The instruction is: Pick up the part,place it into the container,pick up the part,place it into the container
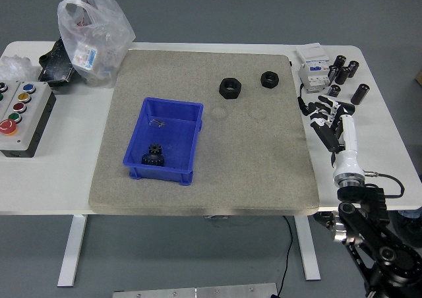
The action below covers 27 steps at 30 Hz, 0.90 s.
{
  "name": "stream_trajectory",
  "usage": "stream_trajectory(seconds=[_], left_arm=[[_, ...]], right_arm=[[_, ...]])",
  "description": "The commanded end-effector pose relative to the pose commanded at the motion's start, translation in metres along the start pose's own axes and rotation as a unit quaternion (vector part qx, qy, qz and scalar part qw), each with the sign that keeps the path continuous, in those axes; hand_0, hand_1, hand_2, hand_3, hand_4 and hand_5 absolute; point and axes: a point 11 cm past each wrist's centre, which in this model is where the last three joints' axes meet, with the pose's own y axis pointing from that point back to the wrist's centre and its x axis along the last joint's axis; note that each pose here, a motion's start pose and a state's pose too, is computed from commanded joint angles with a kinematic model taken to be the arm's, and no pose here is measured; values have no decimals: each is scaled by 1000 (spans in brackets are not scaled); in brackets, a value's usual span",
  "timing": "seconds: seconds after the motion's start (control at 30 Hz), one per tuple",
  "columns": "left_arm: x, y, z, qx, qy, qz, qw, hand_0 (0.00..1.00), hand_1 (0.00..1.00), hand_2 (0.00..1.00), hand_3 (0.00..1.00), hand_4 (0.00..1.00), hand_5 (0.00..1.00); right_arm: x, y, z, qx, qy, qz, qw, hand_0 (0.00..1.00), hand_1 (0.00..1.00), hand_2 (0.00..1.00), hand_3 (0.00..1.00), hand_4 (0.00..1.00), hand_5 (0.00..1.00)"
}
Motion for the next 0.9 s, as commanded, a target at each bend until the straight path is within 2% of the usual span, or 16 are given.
stream_trajectory(seconds=[0.7,0.9], left_arm=[[8,-1,-4,3,13,5,1000,613,603,588,619,619,360],[12,-1,-9,7,7,8,1000,612,603,587,619,622,349]], right_arm=[[6,4,-1,0,-15,10,1000,581,696,722,736,759,511],[3,10,8,-12,-14,5,1000,584,695,720,734,760,511]])
